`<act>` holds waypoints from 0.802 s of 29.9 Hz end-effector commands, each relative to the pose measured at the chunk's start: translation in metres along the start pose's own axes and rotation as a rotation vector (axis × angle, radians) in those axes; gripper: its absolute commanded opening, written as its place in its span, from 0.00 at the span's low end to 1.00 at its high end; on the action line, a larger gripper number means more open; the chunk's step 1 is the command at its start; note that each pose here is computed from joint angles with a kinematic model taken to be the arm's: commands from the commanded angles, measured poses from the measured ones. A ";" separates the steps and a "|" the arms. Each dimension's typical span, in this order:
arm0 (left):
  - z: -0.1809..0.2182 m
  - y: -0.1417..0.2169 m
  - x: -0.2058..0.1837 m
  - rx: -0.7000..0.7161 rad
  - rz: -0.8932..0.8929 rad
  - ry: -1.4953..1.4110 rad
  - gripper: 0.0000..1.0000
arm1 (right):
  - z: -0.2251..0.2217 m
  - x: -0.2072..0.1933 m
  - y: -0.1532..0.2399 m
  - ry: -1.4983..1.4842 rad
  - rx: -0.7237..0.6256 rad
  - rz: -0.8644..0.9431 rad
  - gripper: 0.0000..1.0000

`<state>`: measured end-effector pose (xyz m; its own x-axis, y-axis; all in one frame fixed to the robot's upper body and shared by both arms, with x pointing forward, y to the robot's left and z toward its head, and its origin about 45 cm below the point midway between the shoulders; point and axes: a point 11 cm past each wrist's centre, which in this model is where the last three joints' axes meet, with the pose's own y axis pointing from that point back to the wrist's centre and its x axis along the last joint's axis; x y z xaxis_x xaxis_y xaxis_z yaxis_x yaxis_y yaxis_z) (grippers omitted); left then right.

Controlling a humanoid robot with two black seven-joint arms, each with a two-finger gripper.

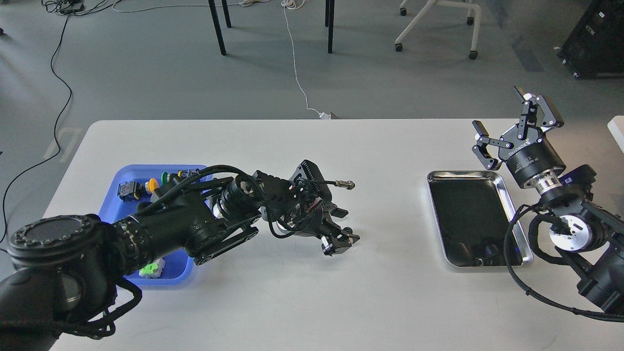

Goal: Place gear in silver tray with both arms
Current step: 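Carry the black gear with the left gripper toward the table center, then release the gear on the table and lift the left gripper away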

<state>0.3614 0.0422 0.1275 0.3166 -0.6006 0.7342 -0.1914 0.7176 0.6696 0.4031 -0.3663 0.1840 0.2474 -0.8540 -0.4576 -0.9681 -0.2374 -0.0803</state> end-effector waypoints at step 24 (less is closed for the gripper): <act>-0.083 0.188 -0.040 -0.147 1.116 1.374 0.98 | -0.024 -0.068 -0.020 0.546 -0.289 -0.464 0.99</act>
<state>0.4012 0.2021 0.2271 0.6625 0.7187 0.2110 -0.7203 0.6886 -0.0837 0.4065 -0.3399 0.2268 0.5613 -0.8242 -0.0751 -0.8244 -0.5648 0.0368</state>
